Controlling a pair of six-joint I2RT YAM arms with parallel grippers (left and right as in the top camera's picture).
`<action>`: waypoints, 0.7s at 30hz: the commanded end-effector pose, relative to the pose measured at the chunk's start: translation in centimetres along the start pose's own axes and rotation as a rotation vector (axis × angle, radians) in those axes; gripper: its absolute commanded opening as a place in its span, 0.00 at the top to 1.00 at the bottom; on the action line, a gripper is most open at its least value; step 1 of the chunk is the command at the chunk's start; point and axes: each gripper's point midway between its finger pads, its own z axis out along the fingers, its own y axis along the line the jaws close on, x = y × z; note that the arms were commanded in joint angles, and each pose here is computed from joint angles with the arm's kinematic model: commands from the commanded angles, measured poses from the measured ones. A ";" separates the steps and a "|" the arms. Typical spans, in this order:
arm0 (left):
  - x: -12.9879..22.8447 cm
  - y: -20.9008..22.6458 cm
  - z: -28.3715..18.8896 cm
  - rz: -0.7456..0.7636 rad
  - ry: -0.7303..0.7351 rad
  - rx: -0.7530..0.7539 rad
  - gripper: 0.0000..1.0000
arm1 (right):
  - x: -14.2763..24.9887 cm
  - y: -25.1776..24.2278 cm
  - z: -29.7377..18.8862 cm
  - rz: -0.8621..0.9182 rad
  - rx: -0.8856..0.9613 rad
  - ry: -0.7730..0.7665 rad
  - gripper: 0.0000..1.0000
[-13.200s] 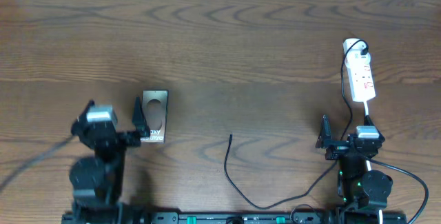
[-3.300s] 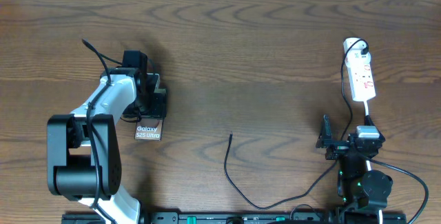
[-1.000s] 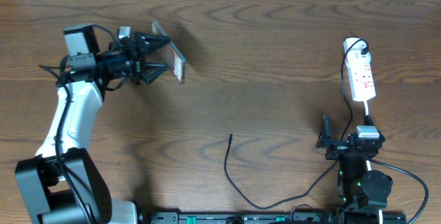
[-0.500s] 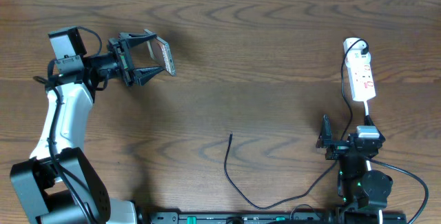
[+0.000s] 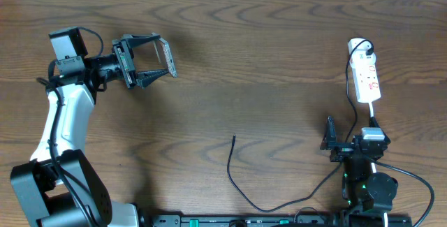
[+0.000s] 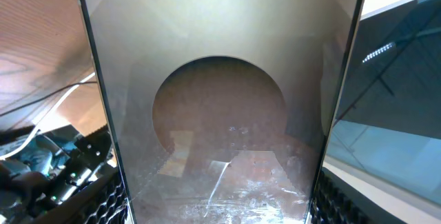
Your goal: Plug charger to phone and switch on socket
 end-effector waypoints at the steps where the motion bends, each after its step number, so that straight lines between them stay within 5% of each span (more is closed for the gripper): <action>1: 2.0 -1.3 -0.3 0.042 0.052 0.009 0.93 | 0.1 0.1 0.0 0.000 -0.003 0.002 0.01; 21: 2.3 -1.3 -0.3 0.039 0.070 0.008 0.93 | 0.1 0.1 0.0 0.000 -0.003 0.002 0.01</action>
